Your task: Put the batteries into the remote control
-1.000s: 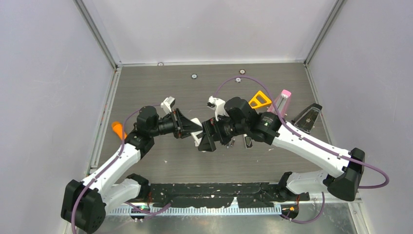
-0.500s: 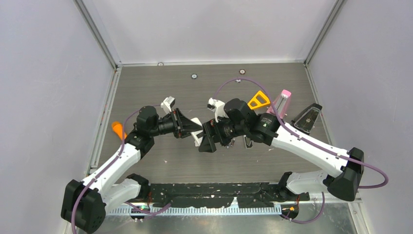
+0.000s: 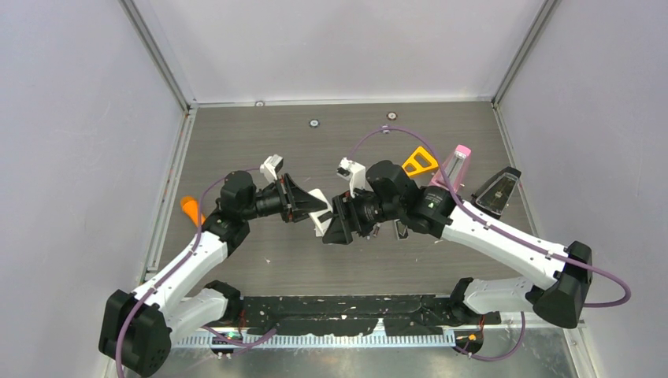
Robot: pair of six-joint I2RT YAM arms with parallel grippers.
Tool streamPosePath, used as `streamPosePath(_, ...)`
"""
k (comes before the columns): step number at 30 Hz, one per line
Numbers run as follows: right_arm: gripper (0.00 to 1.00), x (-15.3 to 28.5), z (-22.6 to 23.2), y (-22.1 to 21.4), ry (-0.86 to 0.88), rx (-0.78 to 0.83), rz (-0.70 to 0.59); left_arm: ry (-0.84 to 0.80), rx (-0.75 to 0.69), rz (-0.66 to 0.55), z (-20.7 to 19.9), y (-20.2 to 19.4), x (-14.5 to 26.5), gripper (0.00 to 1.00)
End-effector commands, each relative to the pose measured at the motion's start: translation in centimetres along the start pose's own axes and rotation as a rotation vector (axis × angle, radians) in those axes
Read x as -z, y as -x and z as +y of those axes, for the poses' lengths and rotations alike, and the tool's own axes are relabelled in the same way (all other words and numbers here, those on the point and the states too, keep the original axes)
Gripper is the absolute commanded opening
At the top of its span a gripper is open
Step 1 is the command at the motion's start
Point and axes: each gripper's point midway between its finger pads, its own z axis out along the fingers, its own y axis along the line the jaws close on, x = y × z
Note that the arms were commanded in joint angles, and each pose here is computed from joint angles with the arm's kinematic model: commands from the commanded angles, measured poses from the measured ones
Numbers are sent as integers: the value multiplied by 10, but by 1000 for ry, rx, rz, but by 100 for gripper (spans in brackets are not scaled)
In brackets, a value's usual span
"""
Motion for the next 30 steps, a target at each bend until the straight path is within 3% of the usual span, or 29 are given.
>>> streamPosePath(1, 58, 9, 20, 14, 95, 36, -75, -75, -54, 30, -22, -4, 2, 0)
streamPosePath(7, 54, 7, 22, 11, 116, 22, -65, -121, -27, 31, -29, -3, 2, 0)
streamPosePath(30, 71, -12, -25, -14, -116, -43, 100, -133, 20, 52, -42, -5, 3, 0)
